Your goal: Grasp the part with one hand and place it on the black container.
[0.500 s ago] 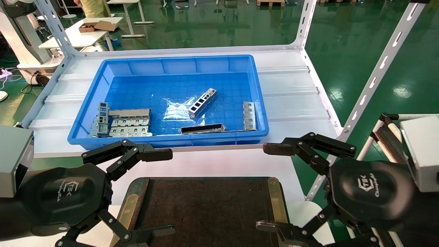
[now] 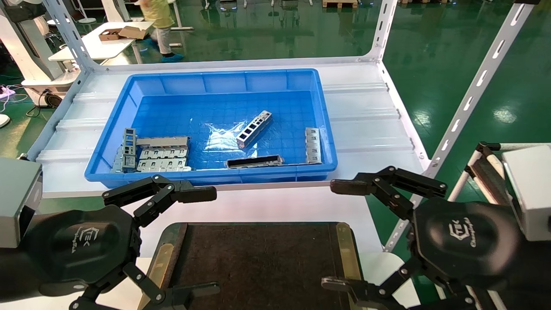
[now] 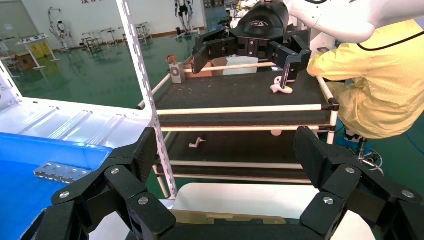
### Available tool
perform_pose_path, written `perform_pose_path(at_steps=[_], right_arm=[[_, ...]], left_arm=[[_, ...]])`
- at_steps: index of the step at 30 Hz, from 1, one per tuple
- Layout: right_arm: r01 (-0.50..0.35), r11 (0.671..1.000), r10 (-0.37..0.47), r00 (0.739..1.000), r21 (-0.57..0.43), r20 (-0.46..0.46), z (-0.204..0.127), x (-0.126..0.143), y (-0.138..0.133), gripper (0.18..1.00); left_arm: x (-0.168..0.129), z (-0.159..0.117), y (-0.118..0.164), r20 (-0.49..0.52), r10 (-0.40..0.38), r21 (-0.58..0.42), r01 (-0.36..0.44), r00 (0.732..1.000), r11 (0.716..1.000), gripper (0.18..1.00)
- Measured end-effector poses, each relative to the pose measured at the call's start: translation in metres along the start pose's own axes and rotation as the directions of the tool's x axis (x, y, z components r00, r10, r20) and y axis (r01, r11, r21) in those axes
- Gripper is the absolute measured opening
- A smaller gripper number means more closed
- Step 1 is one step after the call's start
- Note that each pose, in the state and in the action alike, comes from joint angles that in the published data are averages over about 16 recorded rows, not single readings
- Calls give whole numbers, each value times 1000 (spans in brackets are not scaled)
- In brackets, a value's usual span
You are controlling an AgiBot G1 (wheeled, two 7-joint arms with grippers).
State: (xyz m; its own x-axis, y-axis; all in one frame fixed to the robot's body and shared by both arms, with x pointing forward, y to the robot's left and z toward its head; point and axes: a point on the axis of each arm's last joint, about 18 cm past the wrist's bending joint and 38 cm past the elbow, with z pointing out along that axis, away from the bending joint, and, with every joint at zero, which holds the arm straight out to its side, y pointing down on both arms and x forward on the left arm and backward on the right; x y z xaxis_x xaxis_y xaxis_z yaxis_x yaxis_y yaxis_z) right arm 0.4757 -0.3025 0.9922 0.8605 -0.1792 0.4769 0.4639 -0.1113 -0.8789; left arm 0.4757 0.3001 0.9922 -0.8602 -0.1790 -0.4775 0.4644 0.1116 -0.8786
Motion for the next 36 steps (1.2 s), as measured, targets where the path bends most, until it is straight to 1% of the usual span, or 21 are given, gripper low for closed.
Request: perform_pose_path(at_steps=[11,19,23,28,36], right_arm=[[0,1000,0,1000,0,0,0,0,0,1001],[0,1000,0,1000,0,0,0,0,0,1001],[0,1000,0,1000,0,0,0,0,0,1001],[0,1000,0,1000,0,0,0,0,0,1001],[0,1000,0,1000,0,0,0,0,0,1001]], left_arm=[[-5,3,1,18,0,-2,0,1000,1000,1001],[-24,15,5,79,1,-12,0,997,1000,1001],[-42,25,11,132,4,-28,-1,991,1000,1001],[-71,40,21,210,5,-54,7,978,998,1001],[-130,69,42,348,5,-105,33,938,994,1001]])
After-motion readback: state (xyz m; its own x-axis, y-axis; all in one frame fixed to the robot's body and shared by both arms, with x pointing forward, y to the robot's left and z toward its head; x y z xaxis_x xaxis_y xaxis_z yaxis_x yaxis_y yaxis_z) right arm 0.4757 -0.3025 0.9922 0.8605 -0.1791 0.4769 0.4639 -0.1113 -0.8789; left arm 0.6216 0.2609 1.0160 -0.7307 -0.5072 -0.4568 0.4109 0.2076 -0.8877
